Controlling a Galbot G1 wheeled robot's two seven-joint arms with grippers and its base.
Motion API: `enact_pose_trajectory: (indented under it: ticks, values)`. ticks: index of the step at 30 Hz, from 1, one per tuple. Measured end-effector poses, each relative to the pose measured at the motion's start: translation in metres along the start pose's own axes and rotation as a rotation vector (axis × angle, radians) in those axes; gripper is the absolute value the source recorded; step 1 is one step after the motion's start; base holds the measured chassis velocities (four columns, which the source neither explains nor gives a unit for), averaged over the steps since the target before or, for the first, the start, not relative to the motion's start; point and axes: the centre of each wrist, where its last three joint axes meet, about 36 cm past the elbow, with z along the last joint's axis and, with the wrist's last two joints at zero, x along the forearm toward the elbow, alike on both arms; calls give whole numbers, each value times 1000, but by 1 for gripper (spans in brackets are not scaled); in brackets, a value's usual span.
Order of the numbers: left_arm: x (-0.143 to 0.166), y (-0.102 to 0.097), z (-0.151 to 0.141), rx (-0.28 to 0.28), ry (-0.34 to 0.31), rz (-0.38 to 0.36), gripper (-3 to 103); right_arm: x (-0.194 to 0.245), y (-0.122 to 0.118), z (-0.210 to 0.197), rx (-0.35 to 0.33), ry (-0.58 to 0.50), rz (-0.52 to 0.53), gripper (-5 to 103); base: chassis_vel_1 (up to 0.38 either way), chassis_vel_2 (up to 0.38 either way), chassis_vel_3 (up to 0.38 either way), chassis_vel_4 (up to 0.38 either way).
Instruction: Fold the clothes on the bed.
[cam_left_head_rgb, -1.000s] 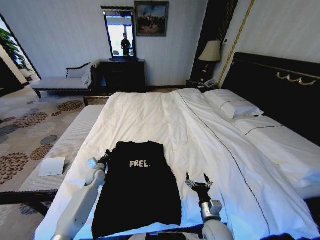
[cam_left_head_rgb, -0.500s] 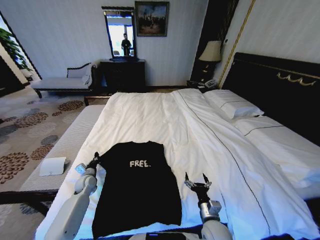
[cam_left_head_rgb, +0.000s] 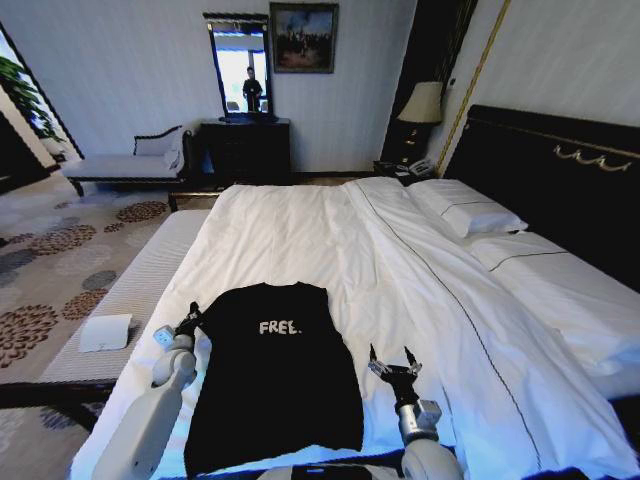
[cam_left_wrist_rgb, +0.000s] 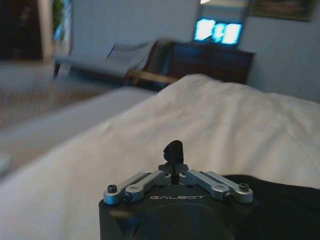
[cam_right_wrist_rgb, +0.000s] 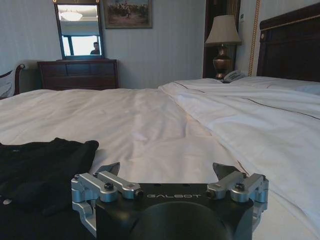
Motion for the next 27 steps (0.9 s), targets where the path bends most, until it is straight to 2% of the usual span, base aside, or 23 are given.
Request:
enact_pose_trajectory:
  ticks: [1, 3, 4, 8, 9, 12, 15, 18, 24, 27]
  values:
    - [5, -7, -1, -66, -29, 22, 2, -1, 0, 0, -2, 0, 0, 100, 0, 0, 0, 0]
    - [17, -20, 1, -162, -64, 65, 2, -2, -1, -1, -8, -2, 2, 100, 0, 0, 0, 0]
    - [17, -20, 1, -162, -64, 65, 2, -2, -1, -1, -8, -2, 2, 100, 0, 0, 0, 0]
    - [38, -28, 14, -305, -84, 109, 2, -9, 0, -5, -20, -6, -13, 100, 0, 0, 0, 0]
    - [38, -28, 14, -305, -84, 109, 2, -9, 0, -5, -20, -6, -13, 100, 0, 0, 0, 0]
    - [46, -26, 29, -388, -76, 116, 2, -15, 2, -5, -22, -5, -35, 100, 0, 0, 0, 0]
    - [47, -29, 37, -419, -64, 129, 2, -17, 2, -5, -23, -3, -41, 100, 0, 0, 0, 0]
    - [43, -42, 45, -444, -46, 153, 2, -17, 3, -5, -26, -5, -44, 100, 0, 0, 0, 0]
    - [32, -73, 44, -443, -21, 181, 2, -15, 6, -6, -33, -4, -49, 100, 0, 0, 0, 0]
    - [30, -82, 45, -452, -12, 196, 2, -14, 7, -6, -34, -3, -50, 100, 0, 0, 0, 0]
